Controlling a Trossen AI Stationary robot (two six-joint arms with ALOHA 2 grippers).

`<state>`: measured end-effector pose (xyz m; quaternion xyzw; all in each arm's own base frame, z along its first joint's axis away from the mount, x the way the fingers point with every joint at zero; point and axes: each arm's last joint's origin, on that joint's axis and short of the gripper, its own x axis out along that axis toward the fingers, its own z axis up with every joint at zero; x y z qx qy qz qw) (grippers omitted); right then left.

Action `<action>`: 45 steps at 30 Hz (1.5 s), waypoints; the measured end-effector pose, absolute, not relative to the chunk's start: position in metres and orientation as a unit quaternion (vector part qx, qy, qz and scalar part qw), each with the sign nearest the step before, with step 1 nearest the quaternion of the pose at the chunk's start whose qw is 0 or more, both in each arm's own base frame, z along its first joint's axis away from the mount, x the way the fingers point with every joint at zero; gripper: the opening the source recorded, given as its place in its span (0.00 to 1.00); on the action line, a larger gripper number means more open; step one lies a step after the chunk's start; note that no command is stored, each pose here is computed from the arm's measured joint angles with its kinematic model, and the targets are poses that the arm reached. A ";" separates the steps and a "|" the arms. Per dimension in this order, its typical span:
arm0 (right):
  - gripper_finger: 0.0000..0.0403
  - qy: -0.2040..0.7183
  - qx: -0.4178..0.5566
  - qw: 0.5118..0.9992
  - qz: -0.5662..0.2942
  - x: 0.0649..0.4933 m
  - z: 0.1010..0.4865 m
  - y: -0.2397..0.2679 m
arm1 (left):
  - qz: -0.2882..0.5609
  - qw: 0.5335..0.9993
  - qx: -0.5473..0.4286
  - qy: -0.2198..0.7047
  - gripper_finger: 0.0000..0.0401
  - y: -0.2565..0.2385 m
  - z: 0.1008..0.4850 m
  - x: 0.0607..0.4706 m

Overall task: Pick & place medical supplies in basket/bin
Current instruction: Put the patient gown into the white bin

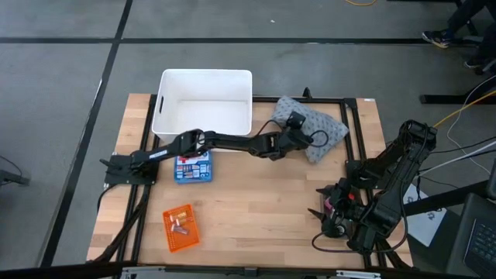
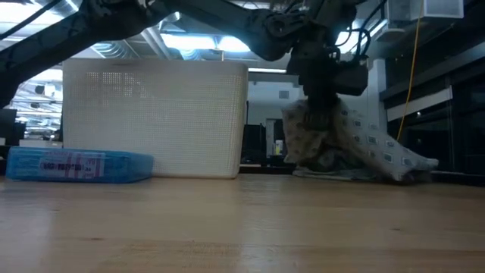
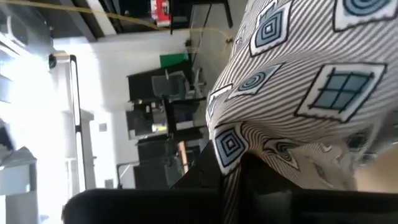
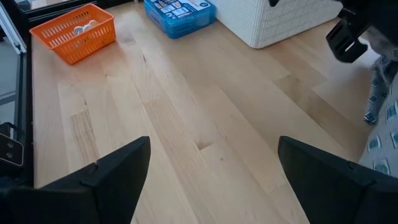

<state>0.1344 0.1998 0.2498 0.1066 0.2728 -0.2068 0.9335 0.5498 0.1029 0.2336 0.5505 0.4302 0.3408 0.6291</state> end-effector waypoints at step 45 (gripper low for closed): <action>0.87 0.273 0.106 0.934 -0.205 0.135 0.250 0.200 | 0.567 0.650 0.406 0.301 0.00 0.069 0.551 0.311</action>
